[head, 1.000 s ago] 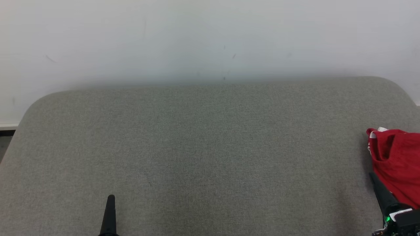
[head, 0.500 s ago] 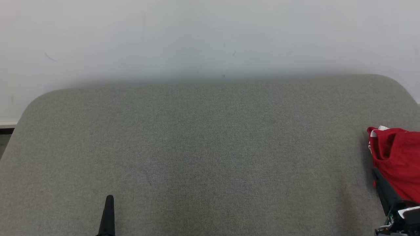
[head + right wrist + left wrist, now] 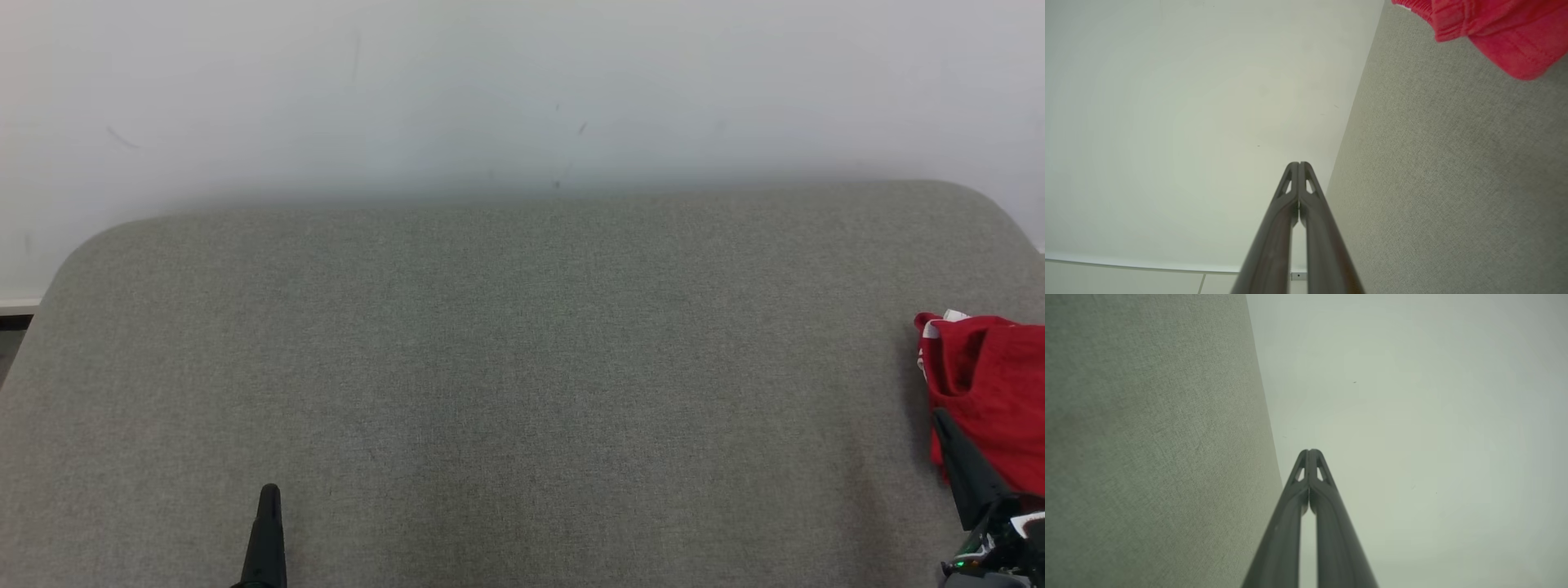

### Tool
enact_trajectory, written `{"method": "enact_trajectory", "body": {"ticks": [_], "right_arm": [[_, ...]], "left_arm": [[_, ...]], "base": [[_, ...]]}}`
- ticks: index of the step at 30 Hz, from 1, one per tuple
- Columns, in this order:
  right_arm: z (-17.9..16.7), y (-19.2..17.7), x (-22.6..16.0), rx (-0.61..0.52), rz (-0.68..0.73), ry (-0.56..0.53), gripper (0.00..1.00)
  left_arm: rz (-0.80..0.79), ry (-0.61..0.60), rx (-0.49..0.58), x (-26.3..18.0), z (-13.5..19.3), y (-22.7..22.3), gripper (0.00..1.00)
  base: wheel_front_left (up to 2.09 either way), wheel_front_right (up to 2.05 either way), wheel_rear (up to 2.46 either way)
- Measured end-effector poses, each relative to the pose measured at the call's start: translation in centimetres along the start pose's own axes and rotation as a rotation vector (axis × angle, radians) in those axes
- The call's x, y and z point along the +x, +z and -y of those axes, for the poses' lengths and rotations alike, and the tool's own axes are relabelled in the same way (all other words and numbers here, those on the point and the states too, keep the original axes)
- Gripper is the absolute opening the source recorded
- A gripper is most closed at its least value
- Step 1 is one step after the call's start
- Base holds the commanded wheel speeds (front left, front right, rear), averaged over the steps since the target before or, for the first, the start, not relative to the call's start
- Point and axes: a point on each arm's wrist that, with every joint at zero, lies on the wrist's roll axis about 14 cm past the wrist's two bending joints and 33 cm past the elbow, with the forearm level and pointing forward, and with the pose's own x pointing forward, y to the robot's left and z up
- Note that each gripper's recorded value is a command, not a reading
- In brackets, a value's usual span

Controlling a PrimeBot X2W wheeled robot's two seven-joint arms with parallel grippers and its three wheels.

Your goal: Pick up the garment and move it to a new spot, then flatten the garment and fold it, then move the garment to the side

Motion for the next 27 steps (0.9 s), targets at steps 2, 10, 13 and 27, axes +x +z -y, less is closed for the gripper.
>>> {"method": "enact_trajectory", "body": {"ticks": [2, 10, 13, 27], "right_arm": [[-0.07, 0.07, 0.05, 0.011, 0.002, 0.005, 0.0], [-0.45, 0.2, 0.28, 0.068, -0.005, 0.031, 0.0], [-0.5, 0.31, 0.28, 0.087, -0.003, 0.038, 0.0], [-0.54, 0.37, 0.29, 0.101, -0.003, 0.043, 0.0]], "left_arm": [[0.003, 0.002, -0.013, 0.01, -0.02, 0.03, 0.0], [0.018, -0.001, -0.077, 0.06, 0.06, 0.22, 0.0], [0.022, 0.0, -0.095, 0.06, 0.04, 0.24, 0.0], [0.026, 0.001, -0.111, -0.01, -0.01, 0.27, 0.0]], "base": [[0.0, 0.0, 0.0], [0.0, 0.0, 0.0], [0.0, 0.0, 0.0], [0.0, 0.0, 0.0]]}}
